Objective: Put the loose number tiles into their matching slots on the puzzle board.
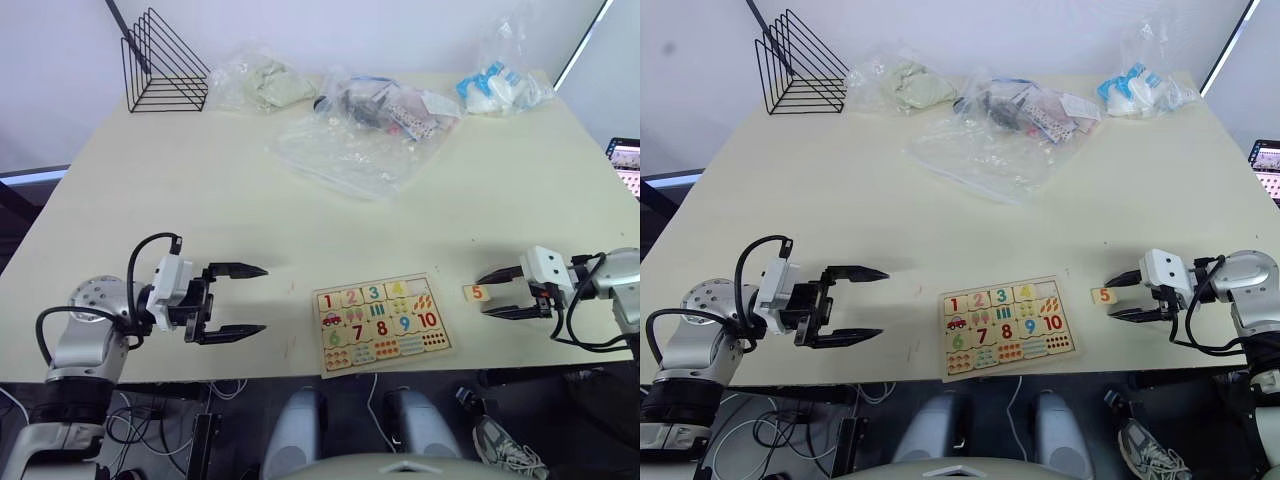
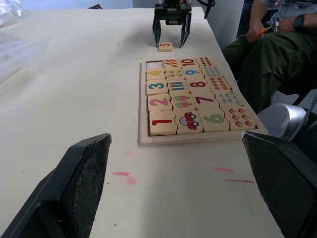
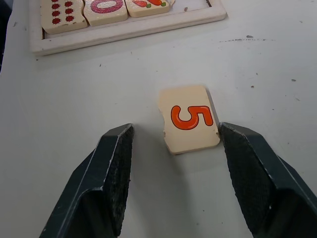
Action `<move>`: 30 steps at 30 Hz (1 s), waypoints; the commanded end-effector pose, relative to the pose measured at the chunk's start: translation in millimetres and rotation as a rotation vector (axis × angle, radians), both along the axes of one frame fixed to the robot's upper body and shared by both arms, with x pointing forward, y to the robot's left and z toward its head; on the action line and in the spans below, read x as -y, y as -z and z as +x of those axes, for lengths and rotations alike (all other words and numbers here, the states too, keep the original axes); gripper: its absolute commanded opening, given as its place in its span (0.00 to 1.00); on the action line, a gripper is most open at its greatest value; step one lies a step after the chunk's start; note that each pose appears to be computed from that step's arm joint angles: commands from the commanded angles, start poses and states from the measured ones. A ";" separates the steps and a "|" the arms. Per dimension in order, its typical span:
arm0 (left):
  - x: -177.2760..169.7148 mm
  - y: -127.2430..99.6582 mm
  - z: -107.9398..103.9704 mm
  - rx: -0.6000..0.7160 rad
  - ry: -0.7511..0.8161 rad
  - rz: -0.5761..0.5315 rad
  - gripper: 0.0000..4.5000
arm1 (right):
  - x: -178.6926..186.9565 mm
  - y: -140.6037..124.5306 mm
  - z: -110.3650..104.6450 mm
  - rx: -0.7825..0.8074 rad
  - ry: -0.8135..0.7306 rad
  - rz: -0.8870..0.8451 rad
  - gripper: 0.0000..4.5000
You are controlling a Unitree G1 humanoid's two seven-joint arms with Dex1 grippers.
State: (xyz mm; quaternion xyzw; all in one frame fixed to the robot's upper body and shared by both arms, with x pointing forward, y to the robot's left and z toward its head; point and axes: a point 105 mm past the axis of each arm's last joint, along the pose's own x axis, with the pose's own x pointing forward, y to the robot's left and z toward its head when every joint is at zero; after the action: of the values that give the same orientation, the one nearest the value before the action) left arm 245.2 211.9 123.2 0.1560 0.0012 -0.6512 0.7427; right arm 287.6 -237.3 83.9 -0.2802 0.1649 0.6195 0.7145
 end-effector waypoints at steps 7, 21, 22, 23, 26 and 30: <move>-3.9 -3.1 -4.5 0.020 0.028 -0.001 1.00 | 1.9 2.4 -1.7 -0.016 0.002 -0.022 0.20; -2.8 1.6 -5.4 0.013 0.030 -0.020 1.00 | -39.9 -50.3 -4.5 0.062 0.006 -0.095 0.20; -2.1 1.9 -5.3 0.010 0.031 -0.025 1.00 | -44.8 -53.0 -4.5 0.069 0.005 -0.104 0.20; -1.4 2.3 -5.4 0.007 0.033 -0.030 1.00 | -50.1 -56.1 -3.6 0.068 0.012 -0.105 0.20; -0.1 3.7 -5.5 0.003 0.033 -0.040 1.00 | -62.5 -59.6 -2.7 0.056 0.020 -0.133 0.20; -0.7 5.4 -7.4 0.001 0.020 -0.055 1.00 | -85.6 -67.9 -4.5 0.034 0.000 -0.169 0.20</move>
State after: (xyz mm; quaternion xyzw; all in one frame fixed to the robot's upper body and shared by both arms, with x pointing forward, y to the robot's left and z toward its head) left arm 241.1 212.0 112.8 0.1331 -0.0050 -0.6510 0.7473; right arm 283.8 -159.7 139.9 -0.3353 0.2160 0.5996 0.6939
